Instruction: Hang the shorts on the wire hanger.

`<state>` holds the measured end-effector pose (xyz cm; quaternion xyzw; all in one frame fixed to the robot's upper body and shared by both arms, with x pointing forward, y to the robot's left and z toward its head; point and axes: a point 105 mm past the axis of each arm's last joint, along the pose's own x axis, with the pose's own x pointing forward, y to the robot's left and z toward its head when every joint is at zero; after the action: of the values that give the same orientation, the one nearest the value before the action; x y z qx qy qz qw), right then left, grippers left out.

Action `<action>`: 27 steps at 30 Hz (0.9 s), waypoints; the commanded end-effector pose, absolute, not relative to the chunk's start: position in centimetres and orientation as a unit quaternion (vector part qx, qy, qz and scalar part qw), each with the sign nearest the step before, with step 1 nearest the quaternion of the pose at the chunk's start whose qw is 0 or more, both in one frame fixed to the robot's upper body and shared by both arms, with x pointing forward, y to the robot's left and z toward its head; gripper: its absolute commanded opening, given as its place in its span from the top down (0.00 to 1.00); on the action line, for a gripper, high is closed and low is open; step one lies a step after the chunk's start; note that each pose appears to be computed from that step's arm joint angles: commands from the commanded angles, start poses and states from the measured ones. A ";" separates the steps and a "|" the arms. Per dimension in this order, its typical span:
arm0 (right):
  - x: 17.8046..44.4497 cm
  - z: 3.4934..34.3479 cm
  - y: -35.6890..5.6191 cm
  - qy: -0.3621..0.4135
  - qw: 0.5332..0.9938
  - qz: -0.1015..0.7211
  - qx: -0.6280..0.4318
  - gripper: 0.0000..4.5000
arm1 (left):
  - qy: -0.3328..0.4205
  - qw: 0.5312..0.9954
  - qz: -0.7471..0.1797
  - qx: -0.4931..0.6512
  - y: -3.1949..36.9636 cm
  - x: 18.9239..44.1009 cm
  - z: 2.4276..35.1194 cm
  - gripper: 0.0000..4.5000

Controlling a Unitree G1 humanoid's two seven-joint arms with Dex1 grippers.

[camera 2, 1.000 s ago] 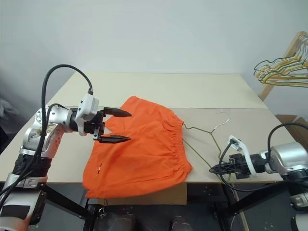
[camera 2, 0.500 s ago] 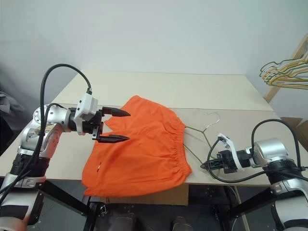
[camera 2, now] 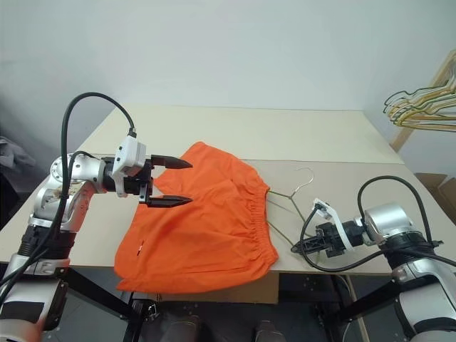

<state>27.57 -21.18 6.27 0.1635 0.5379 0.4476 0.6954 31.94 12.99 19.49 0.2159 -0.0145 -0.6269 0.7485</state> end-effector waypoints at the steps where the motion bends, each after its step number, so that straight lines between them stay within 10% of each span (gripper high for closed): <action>1: 27.8 7.9 -20.5 0.519 0.683 0.487 0.162 1.00 | -0.041 0.749 -0.619 0.232 12.9 32.1 20.9 0.01; 27: 30.6 10.0 -21.6 0.472 0.750 0.432 0.165 1.00 | -0.045 0.753 -0.614 0.234 12.8 32.4 20.9 0.01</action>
<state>30.66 -21.51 8.94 0.1590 0.4874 0.4226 0.7474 32.24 13.13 19.47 0.2155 -0.0163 -0.6175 0.7563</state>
